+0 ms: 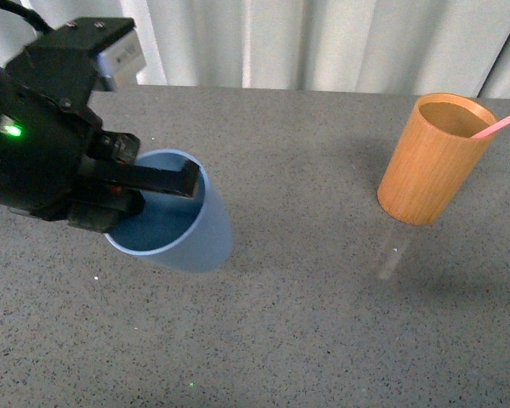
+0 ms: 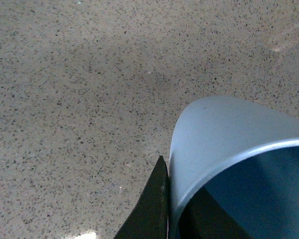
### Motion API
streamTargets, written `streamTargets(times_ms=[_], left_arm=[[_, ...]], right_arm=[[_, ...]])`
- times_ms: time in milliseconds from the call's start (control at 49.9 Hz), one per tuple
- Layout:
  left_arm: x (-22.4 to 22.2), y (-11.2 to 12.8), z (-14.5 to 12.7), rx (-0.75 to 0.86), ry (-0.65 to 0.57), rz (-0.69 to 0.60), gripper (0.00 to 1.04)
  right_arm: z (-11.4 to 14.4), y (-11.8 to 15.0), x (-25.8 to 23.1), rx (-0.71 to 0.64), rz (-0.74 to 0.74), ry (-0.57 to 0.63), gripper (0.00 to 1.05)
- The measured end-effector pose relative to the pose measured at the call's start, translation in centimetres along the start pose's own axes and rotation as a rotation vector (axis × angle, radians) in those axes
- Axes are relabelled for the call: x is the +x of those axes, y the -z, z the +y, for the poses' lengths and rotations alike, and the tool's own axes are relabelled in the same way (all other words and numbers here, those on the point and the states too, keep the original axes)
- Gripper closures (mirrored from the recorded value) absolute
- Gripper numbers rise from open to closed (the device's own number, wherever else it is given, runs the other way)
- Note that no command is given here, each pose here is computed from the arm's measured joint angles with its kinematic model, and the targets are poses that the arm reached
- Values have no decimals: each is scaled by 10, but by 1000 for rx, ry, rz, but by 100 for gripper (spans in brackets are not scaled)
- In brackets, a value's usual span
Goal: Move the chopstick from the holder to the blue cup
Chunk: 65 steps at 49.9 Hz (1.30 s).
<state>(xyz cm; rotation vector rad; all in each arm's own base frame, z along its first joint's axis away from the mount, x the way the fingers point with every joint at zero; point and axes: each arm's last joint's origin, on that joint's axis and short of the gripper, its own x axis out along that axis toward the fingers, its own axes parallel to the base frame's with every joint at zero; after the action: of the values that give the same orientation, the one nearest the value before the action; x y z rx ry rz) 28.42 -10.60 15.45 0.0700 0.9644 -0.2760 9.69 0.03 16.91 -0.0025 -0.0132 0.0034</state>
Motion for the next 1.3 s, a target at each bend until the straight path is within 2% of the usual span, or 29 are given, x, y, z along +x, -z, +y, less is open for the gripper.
streamTargets(times_ms=[341,601,822,1082,1302], left_arm=[[29,-7,-2,29,-64,7,101],[30,-11,3,84,-91,26,101],[28,-9,10,153,-103,96,101],[27,-25,10,166,-106,57,101],[38,-22,8,175,-112,74,101]], right_arm=[[0,0,0,0,0,0,10],[0,0,0,0,0,0,10],[0,0,0,0,0,0,10],[0,0,0,0,0,0,10],[0,0,0,0,0,0,10]])
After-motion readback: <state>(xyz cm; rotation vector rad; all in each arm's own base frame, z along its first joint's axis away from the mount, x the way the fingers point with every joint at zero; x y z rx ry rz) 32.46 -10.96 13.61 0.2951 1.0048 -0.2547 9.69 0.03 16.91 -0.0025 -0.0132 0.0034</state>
